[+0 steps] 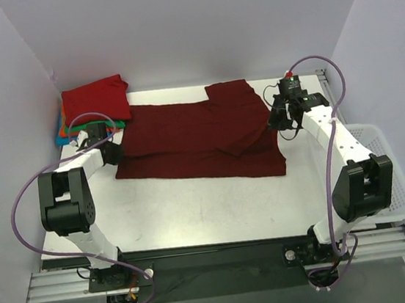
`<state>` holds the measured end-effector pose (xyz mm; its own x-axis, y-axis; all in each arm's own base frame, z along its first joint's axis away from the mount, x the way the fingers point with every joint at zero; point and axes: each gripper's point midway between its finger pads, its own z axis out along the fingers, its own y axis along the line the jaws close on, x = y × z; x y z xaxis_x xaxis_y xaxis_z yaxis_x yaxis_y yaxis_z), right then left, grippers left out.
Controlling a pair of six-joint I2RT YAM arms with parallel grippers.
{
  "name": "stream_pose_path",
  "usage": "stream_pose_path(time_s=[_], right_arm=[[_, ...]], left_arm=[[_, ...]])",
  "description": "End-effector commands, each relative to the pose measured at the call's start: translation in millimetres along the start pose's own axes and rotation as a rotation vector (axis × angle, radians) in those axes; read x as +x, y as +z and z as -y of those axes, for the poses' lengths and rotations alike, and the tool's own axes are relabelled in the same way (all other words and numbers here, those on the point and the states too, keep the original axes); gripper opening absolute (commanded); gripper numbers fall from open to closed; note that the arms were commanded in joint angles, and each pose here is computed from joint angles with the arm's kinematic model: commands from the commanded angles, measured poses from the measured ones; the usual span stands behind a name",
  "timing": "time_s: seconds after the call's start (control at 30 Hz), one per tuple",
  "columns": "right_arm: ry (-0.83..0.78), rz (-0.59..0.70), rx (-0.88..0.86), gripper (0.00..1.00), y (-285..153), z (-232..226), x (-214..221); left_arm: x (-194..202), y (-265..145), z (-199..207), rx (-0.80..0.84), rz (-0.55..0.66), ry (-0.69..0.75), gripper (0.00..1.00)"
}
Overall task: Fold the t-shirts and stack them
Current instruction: Fold the flattened tshirt in 1/3 of the way
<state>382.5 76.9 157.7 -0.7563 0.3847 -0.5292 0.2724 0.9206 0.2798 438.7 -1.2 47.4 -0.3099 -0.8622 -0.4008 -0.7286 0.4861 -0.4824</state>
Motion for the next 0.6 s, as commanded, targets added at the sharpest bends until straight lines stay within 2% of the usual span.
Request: stream_pose_path(time_s=[0.0,0.57], right_arm=[[-0.007,0.021,-0.01,0.0,1.3,-3.8,-13.9],[0.015,-0.03,0.026,0.0,42.3,5.1,-17.8]], left_arm=[[-15.7,1.3,19.3,0.059,0.04,-0.014,0.0],[-15.6,8.4,16.2,0.063,0.029,-0.011,0.0]])
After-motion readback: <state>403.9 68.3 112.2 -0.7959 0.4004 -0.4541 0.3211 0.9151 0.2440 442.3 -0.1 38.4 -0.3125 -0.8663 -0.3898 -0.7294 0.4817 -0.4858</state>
